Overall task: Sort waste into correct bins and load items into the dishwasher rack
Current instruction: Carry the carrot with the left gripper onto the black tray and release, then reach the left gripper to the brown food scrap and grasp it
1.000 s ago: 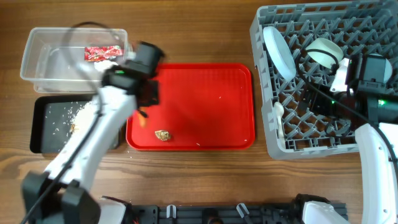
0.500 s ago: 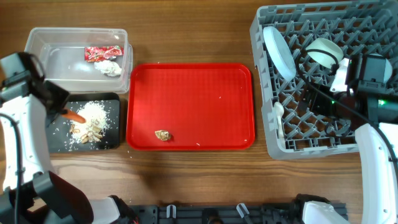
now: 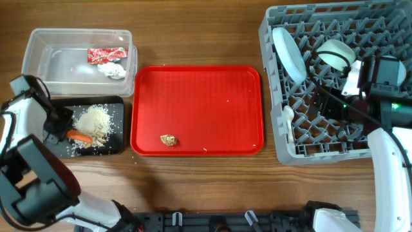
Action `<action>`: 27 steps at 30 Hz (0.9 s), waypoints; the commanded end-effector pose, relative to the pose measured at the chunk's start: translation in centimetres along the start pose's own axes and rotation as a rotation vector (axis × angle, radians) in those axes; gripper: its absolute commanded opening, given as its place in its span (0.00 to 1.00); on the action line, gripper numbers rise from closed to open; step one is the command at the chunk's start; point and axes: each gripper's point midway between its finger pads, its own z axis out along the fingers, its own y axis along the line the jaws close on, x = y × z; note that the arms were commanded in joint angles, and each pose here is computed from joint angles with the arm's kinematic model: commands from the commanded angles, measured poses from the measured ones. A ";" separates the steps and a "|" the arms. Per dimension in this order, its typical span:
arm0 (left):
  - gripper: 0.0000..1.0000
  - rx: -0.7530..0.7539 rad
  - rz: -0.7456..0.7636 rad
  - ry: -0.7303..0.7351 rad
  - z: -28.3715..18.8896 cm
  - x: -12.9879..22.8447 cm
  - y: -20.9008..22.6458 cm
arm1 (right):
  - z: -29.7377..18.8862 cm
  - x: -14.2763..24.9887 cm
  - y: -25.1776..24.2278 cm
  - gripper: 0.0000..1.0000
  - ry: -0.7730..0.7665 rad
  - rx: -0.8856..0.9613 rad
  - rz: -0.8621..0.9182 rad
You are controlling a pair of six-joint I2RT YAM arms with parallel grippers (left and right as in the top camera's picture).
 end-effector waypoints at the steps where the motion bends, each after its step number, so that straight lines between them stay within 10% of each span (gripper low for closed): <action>1: 0.16 -0.049 -0.007 0.026 1.7 0.4 0.7 | 0.0 -0.1 0.0 1.00 0.004 -0.006 0.017; 20: 0.63 0.086 0.021 -0.046 -5.1 0.1 -1.5 | 0.0 0.0 0.0 1.00 0.006 -0.006 0.017; 27: 0.68 0.325 0.508 0.010 -10.3 10.4 -10.5 | 0.0 0.0 0.0 1.00 0.006 -0.007 0.017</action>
